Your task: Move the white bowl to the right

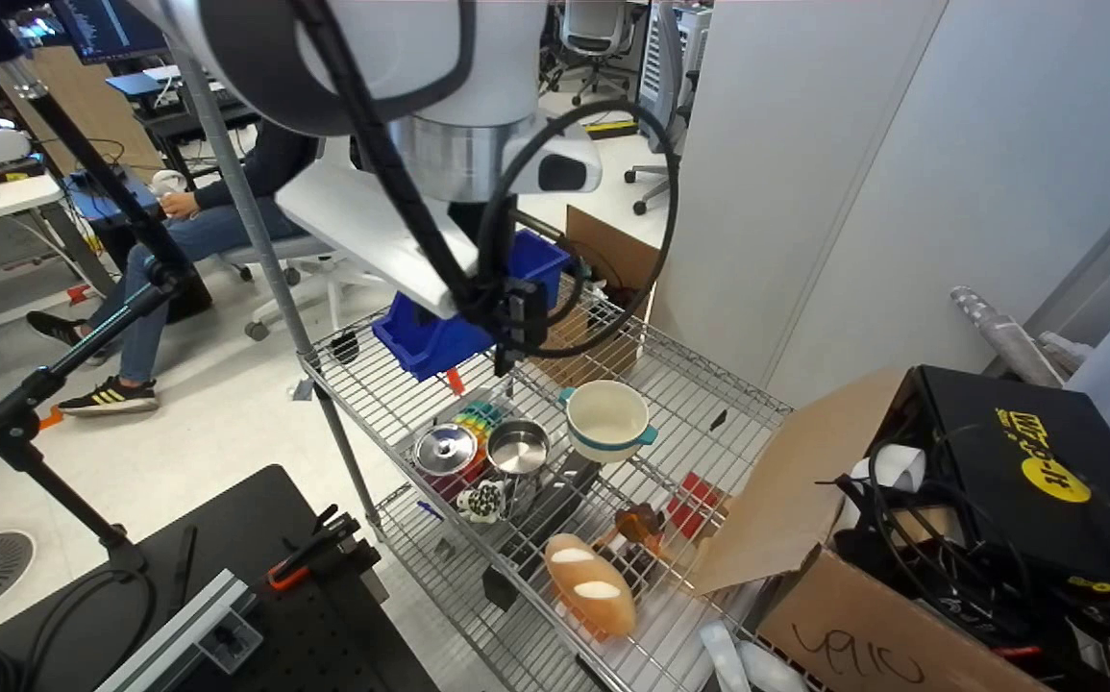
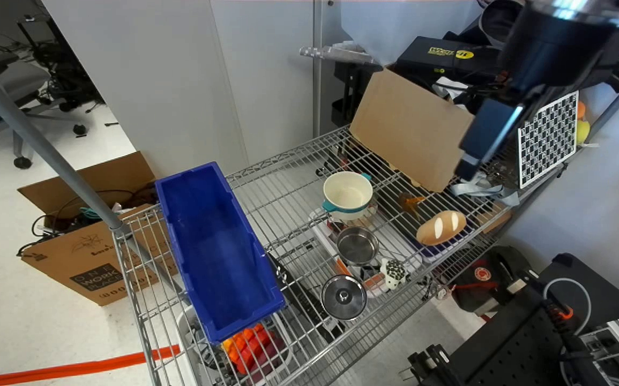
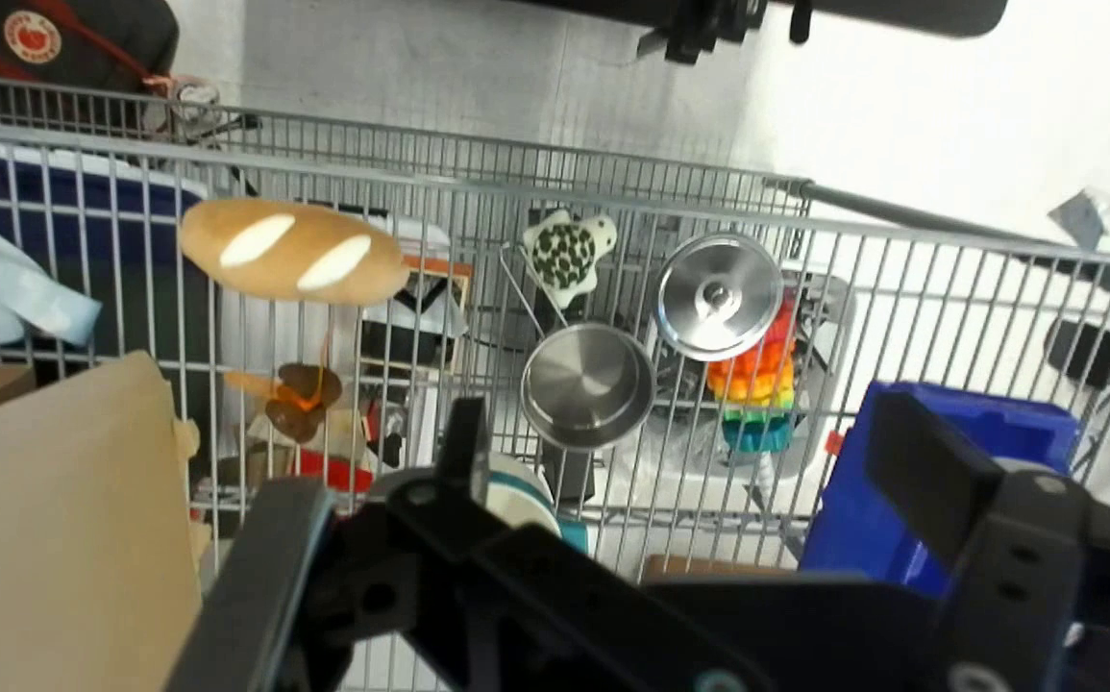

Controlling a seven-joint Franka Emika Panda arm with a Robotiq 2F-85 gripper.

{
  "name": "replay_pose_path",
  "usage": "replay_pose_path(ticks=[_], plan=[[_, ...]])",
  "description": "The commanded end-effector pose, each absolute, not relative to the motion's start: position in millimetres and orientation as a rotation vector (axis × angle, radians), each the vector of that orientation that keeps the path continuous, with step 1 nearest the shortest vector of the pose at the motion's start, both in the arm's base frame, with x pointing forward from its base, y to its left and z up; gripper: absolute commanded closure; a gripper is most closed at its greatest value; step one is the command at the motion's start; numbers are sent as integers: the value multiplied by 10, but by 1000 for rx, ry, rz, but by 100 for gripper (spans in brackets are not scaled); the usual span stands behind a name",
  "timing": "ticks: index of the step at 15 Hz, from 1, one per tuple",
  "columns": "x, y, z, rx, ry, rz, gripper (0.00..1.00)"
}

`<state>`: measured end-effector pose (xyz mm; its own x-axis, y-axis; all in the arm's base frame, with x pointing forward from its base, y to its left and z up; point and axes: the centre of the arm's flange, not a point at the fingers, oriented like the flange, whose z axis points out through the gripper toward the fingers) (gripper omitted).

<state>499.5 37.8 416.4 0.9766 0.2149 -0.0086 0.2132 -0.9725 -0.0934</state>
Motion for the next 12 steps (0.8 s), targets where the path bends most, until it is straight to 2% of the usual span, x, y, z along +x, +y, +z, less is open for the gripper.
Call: replay_pose_path(ticks=[1, 8, 12], plan=[[5881, 501, 3811, -3045, -336, 16, 0], [6916, 498, 2536, -3140, -524, 128, 0], [7162, 452, 1864, -3167, -714, 181, 0]])
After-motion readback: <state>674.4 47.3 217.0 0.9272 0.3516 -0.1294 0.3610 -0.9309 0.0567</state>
